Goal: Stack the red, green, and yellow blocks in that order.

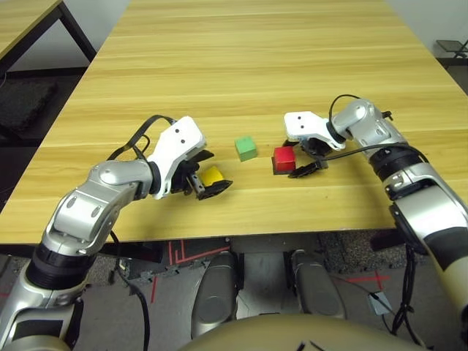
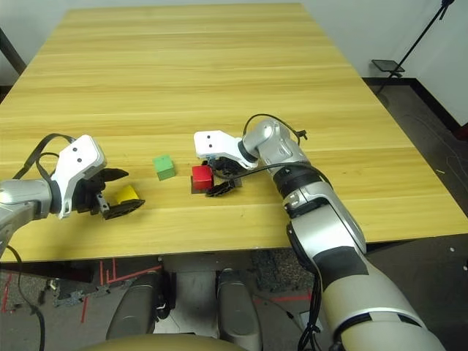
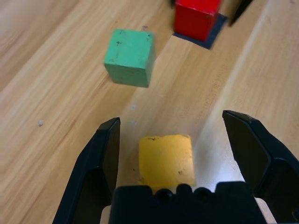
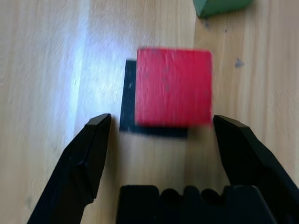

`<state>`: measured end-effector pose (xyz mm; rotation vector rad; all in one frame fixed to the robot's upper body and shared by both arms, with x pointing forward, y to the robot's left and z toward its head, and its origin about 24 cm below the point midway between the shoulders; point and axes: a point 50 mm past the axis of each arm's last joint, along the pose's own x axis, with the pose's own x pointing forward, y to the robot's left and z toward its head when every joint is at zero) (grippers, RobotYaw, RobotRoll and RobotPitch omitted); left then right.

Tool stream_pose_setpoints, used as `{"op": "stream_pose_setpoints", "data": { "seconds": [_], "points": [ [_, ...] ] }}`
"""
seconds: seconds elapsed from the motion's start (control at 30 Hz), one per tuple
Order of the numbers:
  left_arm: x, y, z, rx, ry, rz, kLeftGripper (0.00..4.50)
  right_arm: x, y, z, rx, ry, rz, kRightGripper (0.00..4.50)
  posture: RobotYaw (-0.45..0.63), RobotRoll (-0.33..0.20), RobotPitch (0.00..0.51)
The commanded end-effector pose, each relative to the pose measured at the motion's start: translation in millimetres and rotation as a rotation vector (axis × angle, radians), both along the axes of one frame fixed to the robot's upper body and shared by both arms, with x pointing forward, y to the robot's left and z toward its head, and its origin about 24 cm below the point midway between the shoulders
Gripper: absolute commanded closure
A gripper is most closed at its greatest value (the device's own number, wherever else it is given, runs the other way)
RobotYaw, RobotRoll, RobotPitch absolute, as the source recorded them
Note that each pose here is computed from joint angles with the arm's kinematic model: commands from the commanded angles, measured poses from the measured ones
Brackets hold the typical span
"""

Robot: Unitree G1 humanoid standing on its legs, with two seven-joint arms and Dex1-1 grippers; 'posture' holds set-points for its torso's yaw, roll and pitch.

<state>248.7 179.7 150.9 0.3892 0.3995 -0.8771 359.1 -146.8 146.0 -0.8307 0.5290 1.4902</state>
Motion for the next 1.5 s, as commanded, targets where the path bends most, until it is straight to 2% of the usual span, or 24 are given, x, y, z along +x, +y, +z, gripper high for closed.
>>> {"op": "stream_pose_setpoints", "data": {
  "seconds": [0.03, 0.23, 0.43, 0.6, 0.9, 1.03, 1.1, 1.17, 1.23, 1.33, 1.5],
  "points": [
    [13.6, -8, 13, 0.001, -0.075, -0.035, 0.00, -3.1, -22, 25, 0.048, -0.002, -0.052, 0.04, 0.43, -0.158, 0.105],
    [43.5, -11, 18, 0.057, -0.081, -0.135, 0.00, -13.8, -46, 42, 0.078, -0.017, -0.132, 0.04, 0.35, -0.146, 0.100],
    [78.1, -19, 4, 0.096, -0.030, -0.211, 0.00, -27.2, -52, 36, 0.120, -0.009, -0.206, 0.04, 0.25, -0.129, 0.088],
    [93.0, -25, -10, 0.118, 0.032, -0.237, 0.00, -37.4, -56, 32, 0.136, -0.008, -0.252, 0.04, 0.20, -0.120, 0.080],
    [101.7, -23, -30, 0.140, 0.098, -0.221, 0.00, -44.3, -59, 31, 0.156, -0.021, -0.305, 0.04, 0.16, -0.112, 0.076],
    [103.2, -27, -28, 0.113, 0.099, -0.203, 0.99, -43.8, -59, 30, 0.160, -0.024, -0.315, 0.00, 0.17, -0.110, 0.077],
    [103.3, -32, -22, 0.083, 0.121, -0.186, 1.73, -43.2, -59, 29, 0.160, -0.024, -0.319, 0.00, 0.18, -0.109, 0.078],
    [103.6, -42, -6, 0.044, 0.088, -0.209, 2.41, -42.4, -60, 28, 0.160, -0.024, -0.324, 0.00, 0.18, -0.107, 0.079],
    [102.5, -52, 8, 0.017, 0.055, -0.233, 2.46, -41.8, -61, 27, 0.161, -0.024, -0.327, 0.00, 0.18, -0.107, 0.079],
    [93.1, -70, 30, 0.002, 0.056, -0.298, 2.46, -42.0, -64, 25, 0.156, -0.019, -0.334, 0.00, 0.19, -0.101, 0.083],
    [78.5, -94, 47, 0.001, 0.062, -0.397, 2.46, -44.7, -65, 20, 0.155, -0.005, -0.344, 0.00, 0.19, -0.089, 0.085]
  ]
}}
